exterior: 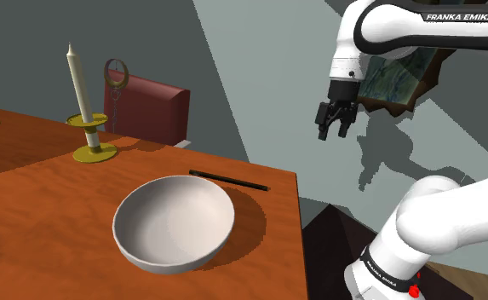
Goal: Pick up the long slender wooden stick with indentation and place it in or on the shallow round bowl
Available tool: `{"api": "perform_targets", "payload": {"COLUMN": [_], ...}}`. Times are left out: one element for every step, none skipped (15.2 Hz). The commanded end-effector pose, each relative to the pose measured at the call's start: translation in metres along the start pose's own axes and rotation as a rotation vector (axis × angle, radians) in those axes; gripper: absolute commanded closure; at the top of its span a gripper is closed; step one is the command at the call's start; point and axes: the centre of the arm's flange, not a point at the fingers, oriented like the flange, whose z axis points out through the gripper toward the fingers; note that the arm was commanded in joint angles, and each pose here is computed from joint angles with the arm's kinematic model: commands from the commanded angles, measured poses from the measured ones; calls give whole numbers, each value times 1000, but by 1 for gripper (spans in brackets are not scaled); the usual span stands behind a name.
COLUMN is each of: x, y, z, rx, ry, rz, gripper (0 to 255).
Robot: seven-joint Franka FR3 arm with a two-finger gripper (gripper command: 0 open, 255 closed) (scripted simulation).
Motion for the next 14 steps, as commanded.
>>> {"api": "perform_targets", "payload": {"x": [0, 7, 13, 19, 25, 30, 35, 39, 43, 47, 49, 52, 54, 55], "y": [0, -12, -25, -37, -50, -63, -76, -89, -103, -116, -130, -144, -157, -171], "z": [0, 1, 3, 4, 6, 8, 9, 11, 13, 15, 18, 20, 22, 25], "rx": [0, -7, -14, -21, -28, -34, -41, -48, -55, -62, -69, -76, -83, -89], "ry": [0, 0, 0, 1, 1, 1, 1, 2, 2, 2, 2, 2, 3, 3], "rz": [0, -34, -68, -103, -137, -171, -205, -239, -273, -308, -342, -376, -410, -444], "gripper": [0, 0, 0, 0, 0, 0, 0, 0, 0, 0, 0, 0, 0, 0]}}
